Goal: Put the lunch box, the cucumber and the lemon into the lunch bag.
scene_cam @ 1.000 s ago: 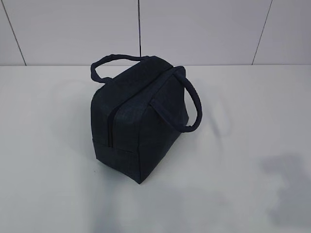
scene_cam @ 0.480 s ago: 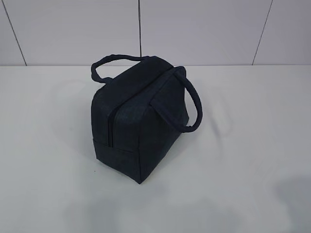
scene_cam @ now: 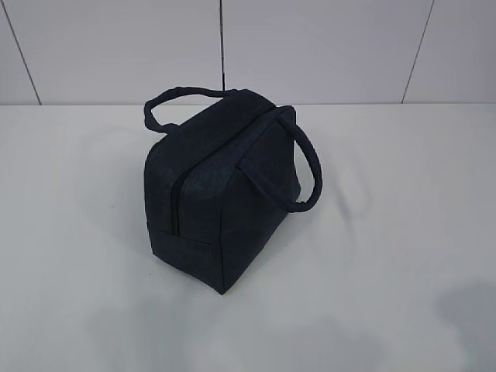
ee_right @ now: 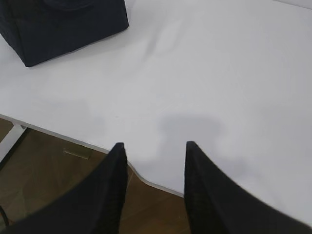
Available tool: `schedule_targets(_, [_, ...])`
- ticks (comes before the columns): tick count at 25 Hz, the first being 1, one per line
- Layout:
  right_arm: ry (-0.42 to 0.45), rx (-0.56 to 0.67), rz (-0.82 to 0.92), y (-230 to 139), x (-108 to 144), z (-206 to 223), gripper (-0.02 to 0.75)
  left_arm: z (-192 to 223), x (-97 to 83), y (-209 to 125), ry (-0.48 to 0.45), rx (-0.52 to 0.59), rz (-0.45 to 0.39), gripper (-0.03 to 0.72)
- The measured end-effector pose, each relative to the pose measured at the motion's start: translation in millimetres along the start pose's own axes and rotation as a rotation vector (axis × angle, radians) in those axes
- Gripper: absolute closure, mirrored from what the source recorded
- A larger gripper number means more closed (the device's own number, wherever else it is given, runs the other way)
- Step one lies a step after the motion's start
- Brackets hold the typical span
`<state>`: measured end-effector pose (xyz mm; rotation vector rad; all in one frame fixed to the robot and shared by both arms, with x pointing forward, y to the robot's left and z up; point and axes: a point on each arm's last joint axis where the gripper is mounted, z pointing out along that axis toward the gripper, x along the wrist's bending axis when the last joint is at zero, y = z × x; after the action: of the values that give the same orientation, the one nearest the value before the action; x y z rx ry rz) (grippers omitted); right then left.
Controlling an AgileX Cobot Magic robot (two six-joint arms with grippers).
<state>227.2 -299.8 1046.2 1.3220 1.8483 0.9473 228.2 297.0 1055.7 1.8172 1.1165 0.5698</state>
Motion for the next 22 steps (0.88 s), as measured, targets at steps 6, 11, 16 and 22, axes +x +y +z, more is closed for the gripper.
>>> schedule_targets(6, [0.000,0.000,0.000,0.0,0.0,0.0,0.423,1.0,2.6,-0.3,0.028,-0.002,-0.009,0.382])
schedule_targets(11, [-0.002,0.000,0.001,0.0,0.0,0.0,0.423,1.0,2.9,0.0,0.038,-0.004,-0.010,0.382])
schedule_targets(16, [-0.061,0.007,0.041,0.3,1.2,0.2,0.423,1.5,2.6,0.2,0.126,-0.010,-0.056,0.382])
schedule_targets(22, [-0.191,0.022,0.127,1.0,3.4,1.0,0.423,2.5,1.6,0.6,0.306,-0.023,-0.155,0.382])
